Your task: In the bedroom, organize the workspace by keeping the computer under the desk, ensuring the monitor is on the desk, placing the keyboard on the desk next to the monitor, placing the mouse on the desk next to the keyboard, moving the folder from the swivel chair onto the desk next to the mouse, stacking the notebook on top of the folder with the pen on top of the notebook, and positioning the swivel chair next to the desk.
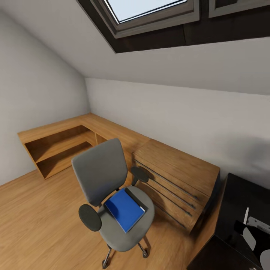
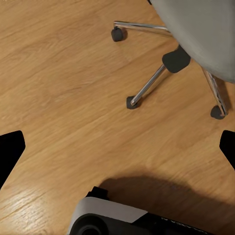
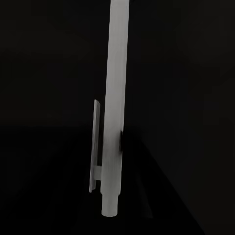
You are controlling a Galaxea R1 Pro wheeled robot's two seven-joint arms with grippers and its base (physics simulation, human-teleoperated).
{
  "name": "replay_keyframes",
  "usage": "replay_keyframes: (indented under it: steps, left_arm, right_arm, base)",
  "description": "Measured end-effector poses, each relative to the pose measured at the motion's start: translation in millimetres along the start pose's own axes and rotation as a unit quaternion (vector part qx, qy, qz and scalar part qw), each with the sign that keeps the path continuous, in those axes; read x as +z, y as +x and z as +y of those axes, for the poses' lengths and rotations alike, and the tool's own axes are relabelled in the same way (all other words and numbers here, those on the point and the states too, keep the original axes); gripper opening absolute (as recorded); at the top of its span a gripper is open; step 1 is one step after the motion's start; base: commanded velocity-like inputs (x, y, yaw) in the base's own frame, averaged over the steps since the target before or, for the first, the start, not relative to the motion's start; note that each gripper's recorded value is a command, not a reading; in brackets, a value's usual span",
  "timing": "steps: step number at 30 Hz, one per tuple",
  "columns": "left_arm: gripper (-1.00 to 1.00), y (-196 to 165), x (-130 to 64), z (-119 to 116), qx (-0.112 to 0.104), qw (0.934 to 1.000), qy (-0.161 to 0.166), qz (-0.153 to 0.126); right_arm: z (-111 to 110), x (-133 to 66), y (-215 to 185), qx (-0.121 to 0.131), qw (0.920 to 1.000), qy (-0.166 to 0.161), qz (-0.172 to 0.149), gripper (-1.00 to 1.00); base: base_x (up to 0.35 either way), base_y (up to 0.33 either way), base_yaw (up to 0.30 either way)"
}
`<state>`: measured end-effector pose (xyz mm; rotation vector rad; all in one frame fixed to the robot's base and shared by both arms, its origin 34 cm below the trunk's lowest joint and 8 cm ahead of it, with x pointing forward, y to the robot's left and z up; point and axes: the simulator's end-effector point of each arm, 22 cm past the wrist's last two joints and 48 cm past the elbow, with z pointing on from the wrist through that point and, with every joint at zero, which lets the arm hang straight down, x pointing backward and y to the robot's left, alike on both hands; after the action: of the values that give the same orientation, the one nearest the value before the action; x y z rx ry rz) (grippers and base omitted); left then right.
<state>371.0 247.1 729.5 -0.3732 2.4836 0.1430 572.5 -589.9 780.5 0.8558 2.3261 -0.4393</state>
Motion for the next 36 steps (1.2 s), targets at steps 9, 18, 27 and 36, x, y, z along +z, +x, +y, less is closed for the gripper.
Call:
replay_keyframes:
  steps: [9, 18, 27, 36]
  left_arm:
    - [1.00, 0.5, 0.0, 0.1, 0.000, 1.0000, 0.000, 0.001]
    - [1.00, 0.5, 0.0, 0.1, -0.001, 1.0000, 0.000, 0.001]
    - [1.00, 0.5, 0.0, 0.1, 0.000, 1.0000, 0.000, 0.001]
    - [1.00, 0.5, 0.0, 0.1, 0.000, 1.0000, 0.000, 0.001]
  right_arm:
    - [1.7, -0.2, -1.6, 0.002, 1.0000, -0.003, -0.002, 1.00]
    - [2.9, -0.5, -5.0, 0.003, 1.0000, -0.006, -0.007, 1.00]
    - [35.0, -14.6, -57.3, 0.011, 0.9966, -0.047, -0.067, 1.00]
    - [92.0, -50.5, -92.8, 0.024, 0.9887, -0.090, -0.117, 1.00]
  base:
    - [0.000, 0.000, 0.000]
    - [0.000, 0.000, 0.000]
    - [0.000, 0.000, 0.000]
    - [0.000, 0.000, 0.000]
